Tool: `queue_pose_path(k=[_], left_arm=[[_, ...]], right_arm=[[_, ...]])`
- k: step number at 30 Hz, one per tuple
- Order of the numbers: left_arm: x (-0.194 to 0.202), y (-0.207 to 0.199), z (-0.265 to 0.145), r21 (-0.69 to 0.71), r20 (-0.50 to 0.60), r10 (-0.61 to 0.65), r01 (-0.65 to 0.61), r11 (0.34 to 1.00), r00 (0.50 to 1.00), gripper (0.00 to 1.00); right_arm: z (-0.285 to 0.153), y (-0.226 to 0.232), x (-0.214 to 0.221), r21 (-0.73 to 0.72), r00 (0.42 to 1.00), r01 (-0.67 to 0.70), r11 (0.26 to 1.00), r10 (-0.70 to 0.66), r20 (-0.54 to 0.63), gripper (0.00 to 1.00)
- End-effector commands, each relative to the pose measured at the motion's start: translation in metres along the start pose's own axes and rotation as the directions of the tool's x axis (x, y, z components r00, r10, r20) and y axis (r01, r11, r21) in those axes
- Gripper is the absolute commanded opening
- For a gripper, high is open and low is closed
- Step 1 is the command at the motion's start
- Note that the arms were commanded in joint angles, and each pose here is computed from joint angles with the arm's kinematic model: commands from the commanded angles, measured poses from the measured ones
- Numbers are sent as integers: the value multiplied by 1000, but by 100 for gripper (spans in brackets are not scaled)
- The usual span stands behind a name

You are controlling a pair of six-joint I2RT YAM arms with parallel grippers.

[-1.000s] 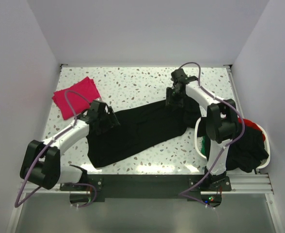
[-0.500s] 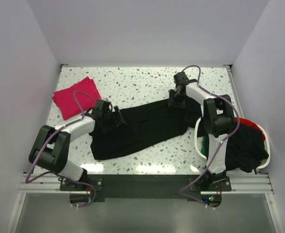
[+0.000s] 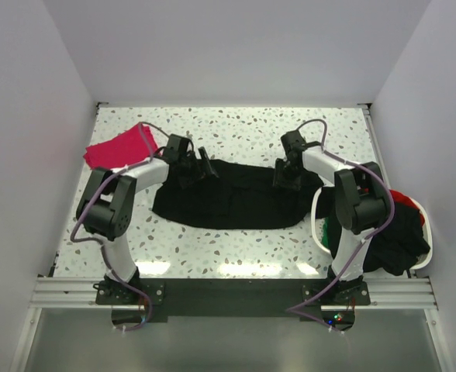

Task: Fold and stack the t-shirts
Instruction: Fold the tshirt

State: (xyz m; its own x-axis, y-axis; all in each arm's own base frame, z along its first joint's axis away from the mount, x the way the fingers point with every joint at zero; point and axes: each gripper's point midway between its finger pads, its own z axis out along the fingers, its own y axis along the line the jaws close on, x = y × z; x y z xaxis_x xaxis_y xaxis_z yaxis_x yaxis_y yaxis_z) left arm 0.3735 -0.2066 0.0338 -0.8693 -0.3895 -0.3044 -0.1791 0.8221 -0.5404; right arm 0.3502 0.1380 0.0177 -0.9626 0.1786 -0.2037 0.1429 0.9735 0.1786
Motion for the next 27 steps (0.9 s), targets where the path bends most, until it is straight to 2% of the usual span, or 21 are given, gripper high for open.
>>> queue_pose_path(k=[1,9,12,17,18,22,27], left_arm=[[21,46,34,-162,-107,41,-58,985,993,87],[-24,22,73,-151,-73,84,-94,984,994,87],[-39,25,93,-184,-58,101,-110,977,993,87],[-77,-2,117,-136,7,154,-152,979,988,87],[-79,-2,125,-128,12,161,-158,979,987,87],[-94,-34,130,-70,83,223,-218,974,971,87],[-131,-82,95,-5,228,223,-228,974,948,87]], right_arm=[[2,-13,60,89,988,0,996,14,-156,46],[-5,5,105,106,980,18,994,4,-200,46],[-13,16,120,76,977,1,997,15,-212,46],[-31,30,134,13,975,-23,1000,25,-222,46],[-34,35,143,-28,965,-35,999,27,-259,46],[-54,48,149,-122,961,-51,991,15,-278,46],[-100,59,122,-179,987,39,983,-66,-149,47]])
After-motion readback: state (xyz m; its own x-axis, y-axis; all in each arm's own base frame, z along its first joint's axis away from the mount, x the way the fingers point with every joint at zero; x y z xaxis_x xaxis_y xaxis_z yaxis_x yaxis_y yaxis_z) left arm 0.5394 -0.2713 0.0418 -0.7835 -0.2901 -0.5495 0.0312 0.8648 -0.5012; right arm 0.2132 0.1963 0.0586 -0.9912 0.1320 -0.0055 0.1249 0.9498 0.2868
